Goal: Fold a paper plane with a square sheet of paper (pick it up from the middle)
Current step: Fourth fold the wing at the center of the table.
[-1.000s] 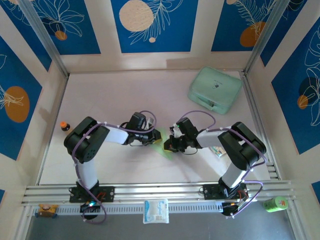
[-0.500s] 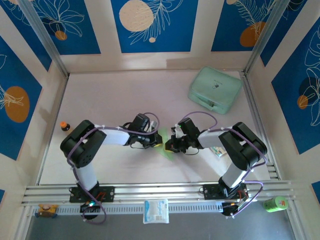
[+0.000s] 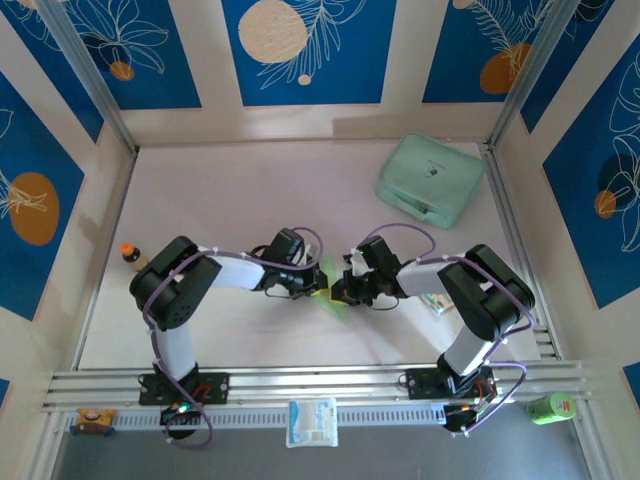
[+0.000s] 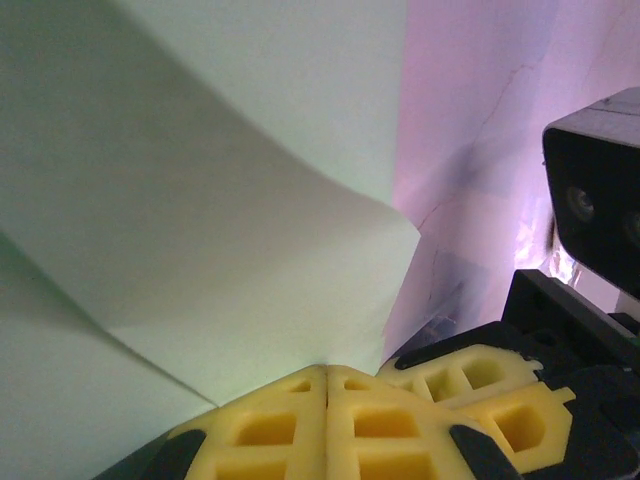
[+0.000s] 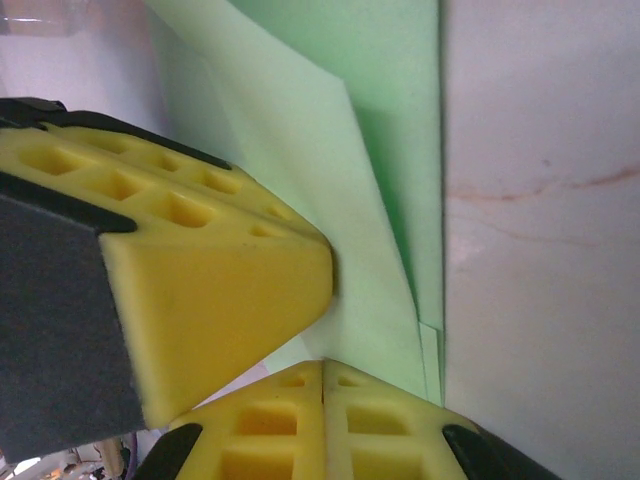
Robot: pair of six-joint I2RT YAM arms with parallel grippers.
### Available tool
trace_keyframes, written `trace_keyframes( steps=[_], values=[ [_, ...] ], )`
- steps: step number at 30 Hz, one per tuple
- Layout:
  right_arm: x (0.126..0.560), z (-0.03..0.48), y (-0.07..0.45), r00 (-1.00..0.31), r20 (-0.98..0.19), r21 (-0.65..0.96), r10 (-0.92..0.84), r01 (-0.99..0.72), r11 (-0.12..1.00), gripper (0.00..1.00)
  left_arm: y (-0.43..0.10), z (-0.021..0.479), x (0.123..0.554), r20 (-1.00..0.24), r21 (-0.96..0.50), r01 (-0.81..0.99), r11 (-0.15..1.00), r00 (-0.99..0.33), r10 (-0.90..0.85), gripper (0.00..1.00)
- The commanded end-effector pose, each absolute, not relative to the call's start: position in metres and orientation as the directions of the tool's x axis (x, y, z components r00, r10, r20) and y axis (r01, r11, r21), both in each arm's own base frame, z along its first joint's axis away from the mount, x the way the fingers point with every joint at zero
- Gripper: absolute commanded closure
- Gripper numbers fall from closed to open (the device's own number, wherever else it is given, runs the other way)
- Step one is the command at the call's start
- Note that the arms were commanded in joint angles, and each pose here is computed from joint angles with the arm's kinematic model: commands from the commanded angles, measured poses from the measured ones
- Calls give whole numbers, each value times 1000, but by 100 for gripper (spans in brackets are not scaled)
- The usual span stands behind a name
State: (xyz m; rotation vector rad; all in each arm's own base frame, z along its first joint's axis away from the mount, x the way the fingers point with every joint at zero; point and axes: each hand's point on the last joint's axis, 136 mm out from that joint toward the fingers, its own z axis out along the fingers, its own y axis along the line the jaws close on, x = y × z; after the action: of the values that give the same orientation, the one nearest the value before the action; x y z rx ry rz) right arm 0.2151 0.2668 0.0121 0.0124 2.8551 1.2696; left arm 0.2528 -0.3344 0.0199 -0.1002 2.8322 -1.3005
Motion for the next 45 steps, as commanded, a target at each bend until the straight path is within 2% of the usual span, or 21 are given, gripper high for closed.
trace_keyframes(
  steps=[1,20,34,45],
  values=[
    [180,-28,234,-990,133,618,43,117,777,100,-316,-1,273,1,-691,-103,715,-990,-142,96],
    [178,-29,233,-990,134,617,35,111,779,100,-296,7,322,-28,-711,-107,695,-983,-181,93],
    [176,-26,235,-992,129,632,9,89,769,100,-273,9,356,-50,-680,-123,723,-976,-213,92],
    [172,-18,241,-992,108,669,-67,23,743,100,-263,37,366,-107,-666,-115,737,-963,-246,90]
  ],
)
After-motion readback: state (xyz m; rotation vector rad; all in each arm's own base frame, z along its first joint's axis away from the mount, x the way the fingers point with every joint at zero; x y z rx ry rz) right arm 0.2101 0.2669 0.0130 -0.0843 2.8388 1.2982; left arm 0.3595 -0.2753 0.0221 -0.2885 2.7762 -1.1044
